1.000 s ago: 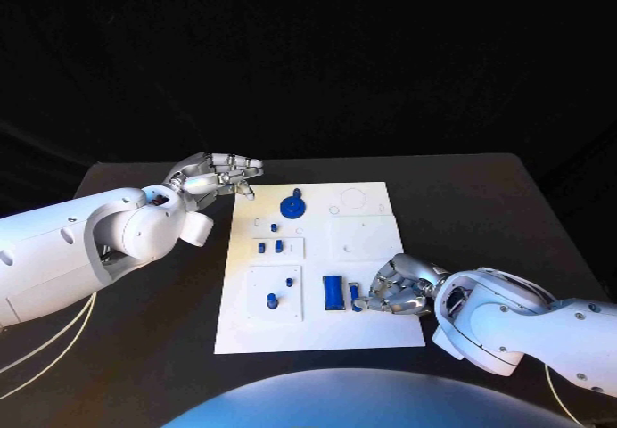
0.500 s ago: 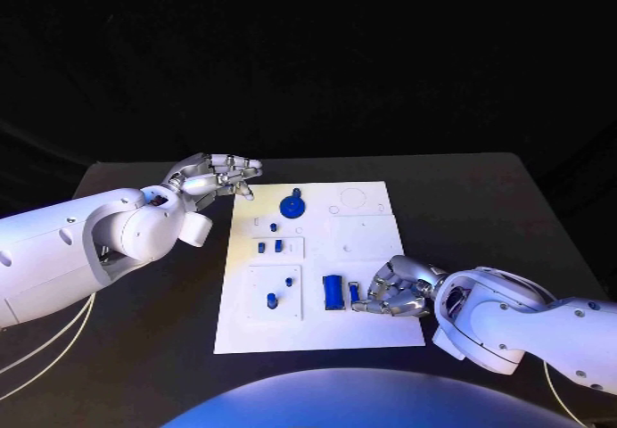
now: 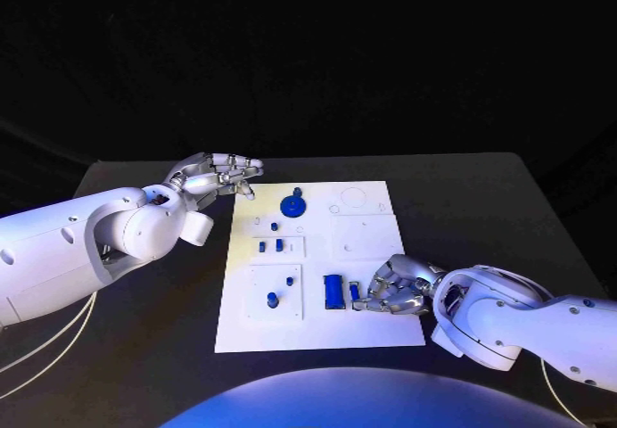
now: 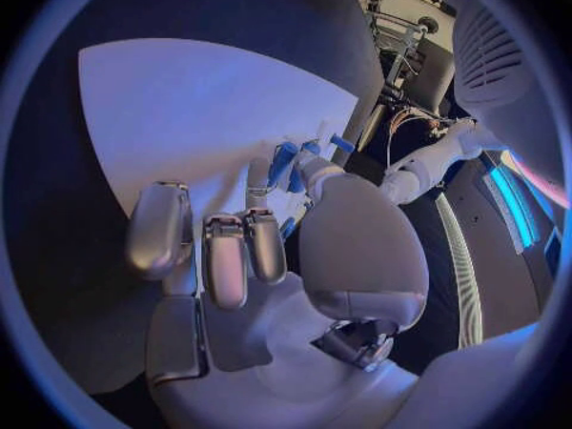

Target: Assemble the parts on the task board

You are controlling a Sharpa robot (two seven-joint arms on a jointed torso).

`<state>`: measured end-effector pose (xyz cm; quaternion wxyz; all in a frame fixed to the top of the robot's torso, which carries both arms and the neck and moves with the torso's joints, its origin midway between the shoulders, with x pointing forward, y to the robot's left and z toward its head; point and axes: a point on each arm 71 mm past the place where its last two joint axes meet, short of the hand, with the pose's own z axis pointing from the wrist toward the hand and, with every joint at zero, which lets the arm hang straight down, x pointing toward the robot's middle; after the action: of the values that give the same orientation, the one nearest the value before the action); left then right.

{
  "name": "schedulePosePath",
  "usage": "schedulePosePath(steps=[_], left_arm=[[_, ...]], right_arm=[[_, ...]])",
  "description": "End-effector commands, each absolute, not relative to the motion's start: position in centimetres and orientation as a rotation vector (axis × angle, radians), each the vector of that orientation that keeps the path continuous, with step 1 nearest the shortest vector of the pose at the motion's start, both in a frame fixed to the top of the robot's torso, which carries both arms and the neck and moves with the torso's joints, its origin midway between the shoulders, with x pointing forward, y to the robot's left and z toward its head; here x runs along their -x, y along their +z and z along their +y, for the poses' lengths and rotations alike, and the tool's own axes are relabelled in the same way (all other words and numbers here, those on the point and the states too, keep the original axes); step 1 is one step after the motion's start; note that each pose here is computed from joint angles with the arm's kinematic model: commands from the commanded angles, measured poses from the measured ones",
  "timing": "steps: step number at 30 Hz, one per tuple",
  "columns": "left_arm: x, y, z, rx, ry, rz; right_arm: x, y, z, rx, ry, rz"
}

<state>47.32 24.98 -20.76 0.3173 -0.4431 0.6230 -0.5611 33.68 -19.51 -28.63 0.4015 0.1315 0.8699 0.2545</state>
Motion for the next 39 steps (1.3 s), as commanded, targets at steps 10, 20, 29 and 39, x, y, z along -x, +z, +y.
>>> schedulePosePath(steps=[10,20,29,39], left_arm=[[-47.3,-20.7,24.8,1.157,-1.497,1.644],[-47.3,-20.7,24.7,1.156,-1.498,1.646],[-47.3,-20.7,24.7,1.156,-1.498,1.646],[-47.3,-20.7,24.7,1.156,-1.499,1.646]], right_arm=[[-34.0,-28.7,-19.1,-0.329,0.655,2.175],[-34.9,-29.3,-19.1,-0.323,0.636,2.168],[-35.3,-29.2,-19.0,-0.315,0.645,2.142],[-35.1,-28.8,-18.8,-0.324,0.685,2.107]])
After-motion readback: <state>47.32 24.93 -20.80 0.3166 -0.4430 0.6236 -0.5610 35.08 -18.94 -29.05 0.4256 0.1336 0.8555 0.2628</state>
